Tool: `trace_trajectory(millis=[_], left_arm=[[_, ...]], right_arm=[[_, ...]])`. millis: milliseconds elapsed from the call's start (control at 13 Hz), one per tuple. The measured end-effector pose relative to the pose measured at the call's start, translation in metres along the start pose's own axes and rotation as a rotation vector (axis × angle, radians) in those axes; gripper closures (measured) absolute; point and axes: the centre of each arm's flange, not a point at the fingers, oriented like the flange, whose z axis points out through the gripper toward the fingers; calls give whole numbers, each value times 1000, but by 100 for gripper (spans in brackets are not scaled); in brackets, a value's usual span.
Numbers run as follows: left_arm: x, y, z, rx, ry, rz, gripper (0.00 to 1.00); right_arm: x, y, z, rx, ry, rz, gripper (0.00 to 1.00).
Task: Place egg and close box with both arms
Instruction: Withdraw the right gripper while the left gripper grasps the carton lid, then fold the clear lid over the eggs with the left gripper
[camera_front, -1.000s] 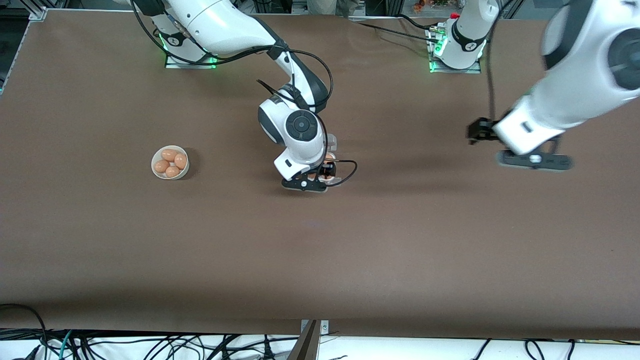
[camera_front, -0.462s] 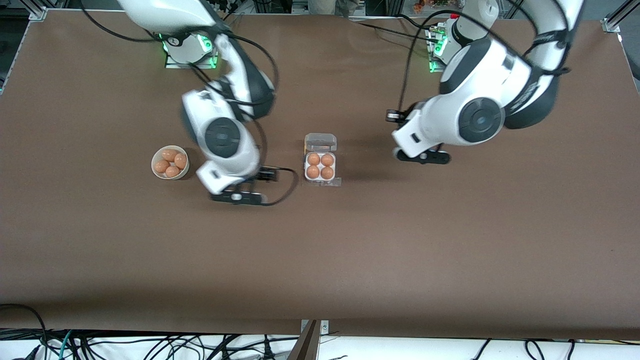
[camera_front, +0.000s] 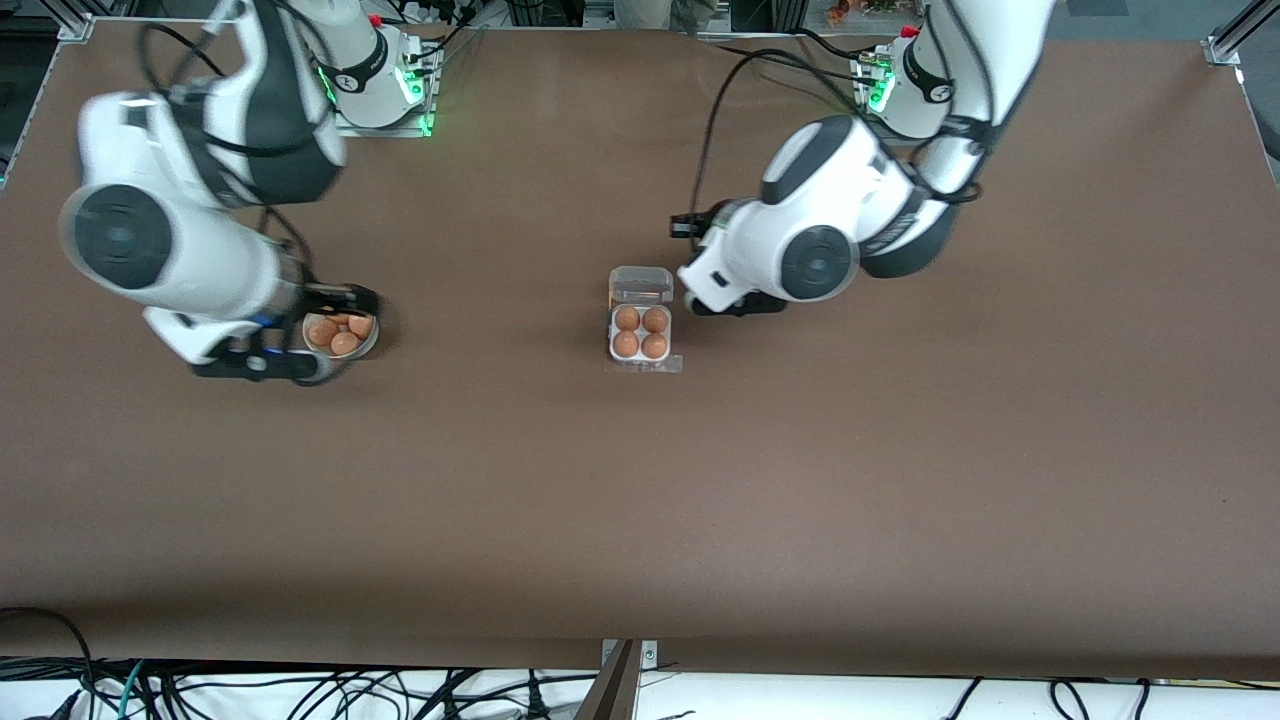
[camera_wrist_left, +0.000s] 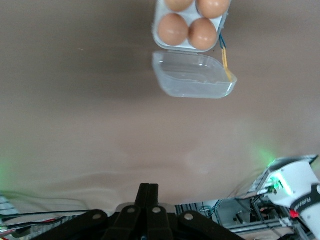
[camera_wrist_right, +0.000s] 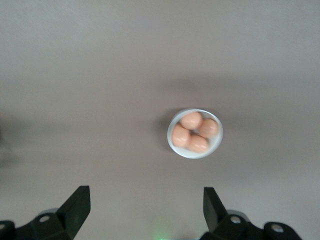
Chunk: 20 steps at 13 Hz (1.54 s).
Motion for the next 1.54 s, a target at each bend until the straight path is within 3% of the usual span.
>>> trace_trajectory(millis=[308,615,846,1154,1385,1538], left_arm=[[15,37,83,28,-26,-32,96],[33,35,112,45,-39,-49,97],[43,31,114,71,12,-41,97],[60,33,103,54,136,-22,96],[59,46,48,-8,206,-34,92],[60,34,20,35,207,-53,87]], right_arm=[[-14,78,-20,30,-10,-42,0],[-36,109,-35,72,-9,-32,0],[-40,116,-32,118,-20,-48,0],[-44,140,-35,150,-10,-23,0],[-51,150,-44,167,11,-17,0],[-55,149,-49,168,20,-19,0]])
